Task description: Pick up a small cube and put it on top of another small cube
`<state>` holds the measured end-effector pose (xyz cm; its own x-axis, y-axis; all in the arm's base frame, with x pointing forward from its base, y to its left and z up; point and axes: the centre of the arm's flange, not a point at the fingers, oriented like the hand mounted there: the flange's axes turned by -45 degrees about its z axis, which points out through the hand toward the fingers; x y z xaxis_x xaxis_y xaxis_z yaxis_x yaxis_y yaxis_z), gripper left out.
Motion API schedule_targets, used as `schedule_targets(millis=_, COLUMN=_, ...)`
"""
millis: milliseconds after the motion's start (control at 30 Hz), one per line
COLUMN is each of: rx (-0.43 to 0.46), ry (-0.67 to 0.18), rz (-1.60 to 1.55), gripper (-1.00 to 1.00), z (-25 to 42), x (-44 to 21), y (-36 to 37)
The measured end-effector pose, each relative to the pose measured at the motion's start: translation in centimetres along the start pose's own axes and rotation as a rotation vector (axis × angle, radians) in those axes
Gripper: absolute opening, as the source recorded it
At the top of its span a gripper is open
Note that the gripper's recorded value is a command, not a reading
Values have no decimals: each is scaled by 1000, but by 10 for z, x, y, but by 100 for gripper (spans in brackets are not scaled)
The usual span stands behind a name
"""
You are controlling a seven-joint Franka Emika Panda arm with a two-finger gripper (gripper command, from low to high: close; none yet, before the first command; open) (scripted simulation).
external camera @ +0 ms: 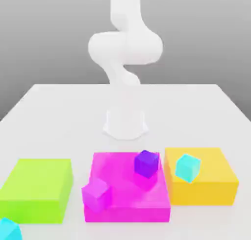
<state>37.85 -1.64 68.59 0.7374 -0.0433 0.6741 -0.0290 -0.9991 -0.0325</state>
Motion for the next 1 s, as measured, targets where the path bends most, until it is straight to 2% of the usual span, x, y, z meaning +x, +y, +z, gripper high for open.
schedule_targets(millis=233, rx=-5, ry=-166, rz=91, gripper=0, z=116, x=3, y=53)
schedule_targets(millis=500, rx=-38, ry=-344, rz=199, gripper=0, z=241, x=-32, y=120)
schedule_targets(millis=767, rx=-99, ry=-518, rz=309, gripper=0, z=349, x=-106, y=194)
schedule_targets(millis=1000, rx=-168, ry=-670, rz=387, gripper=0, z=425, x=-197, y=253)
